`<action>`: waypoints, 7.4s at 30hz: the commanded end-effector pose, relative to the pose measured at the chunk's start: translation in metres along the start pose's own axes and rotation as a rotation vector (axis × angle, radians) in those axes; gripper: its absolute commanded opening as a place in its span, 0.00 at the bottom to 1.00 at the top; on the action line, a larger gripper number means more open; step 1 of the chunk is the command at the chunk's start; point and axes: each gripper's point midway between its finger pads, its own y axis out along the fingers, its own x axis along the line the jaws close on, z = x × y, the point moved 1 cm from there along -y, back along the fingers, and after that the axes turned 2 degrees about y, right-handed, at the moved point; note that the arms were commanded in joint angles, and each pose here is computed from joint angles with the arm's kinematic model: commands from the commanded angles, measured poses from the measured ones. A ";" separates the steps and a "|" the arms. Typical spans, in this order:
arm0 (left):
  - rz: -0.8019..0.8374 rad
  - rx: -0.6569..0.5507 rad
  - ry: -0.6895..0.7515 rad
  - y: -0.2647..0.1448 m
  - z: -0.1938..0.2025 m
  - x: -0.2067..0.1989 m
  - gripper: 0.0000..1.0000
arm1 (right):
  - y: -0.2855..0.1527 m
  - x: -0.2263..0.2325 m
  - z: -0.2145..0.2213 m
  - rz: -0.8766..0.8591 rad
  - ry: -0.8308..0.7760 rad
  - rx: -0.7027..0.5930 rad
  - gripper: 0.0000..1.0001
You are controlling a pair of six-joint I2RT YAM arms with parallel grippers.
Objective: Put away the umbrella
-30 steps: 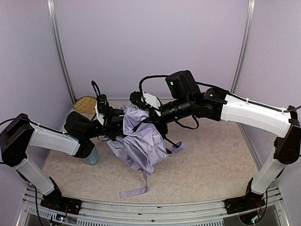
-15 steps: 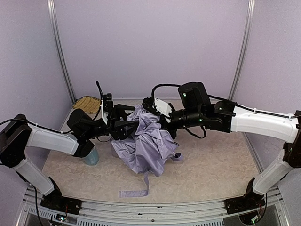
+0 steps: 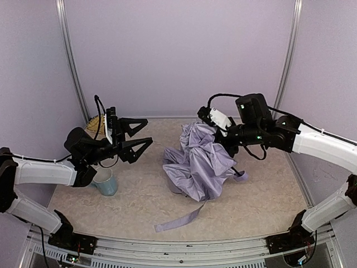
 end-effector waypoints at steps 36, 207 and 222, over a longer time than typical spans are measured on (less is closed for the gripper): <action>0.098 0.385 0.006 0.089 0.201 -0.063 0.00 | -0.156 -0.081 -0.146 0.411 0.092 -0.405 0.00; 0.186 0.501 0.471 -0.032 0.147 -0.207 0.93 | 0.122 0.207 0.189 -0.819 0.253 0.598 0.00; 0.157 0.527 0.379 -0.029 0.154 -0.185 0.00 | 0.129 0.185 0.135 -0.706 0.242 0.476 0.31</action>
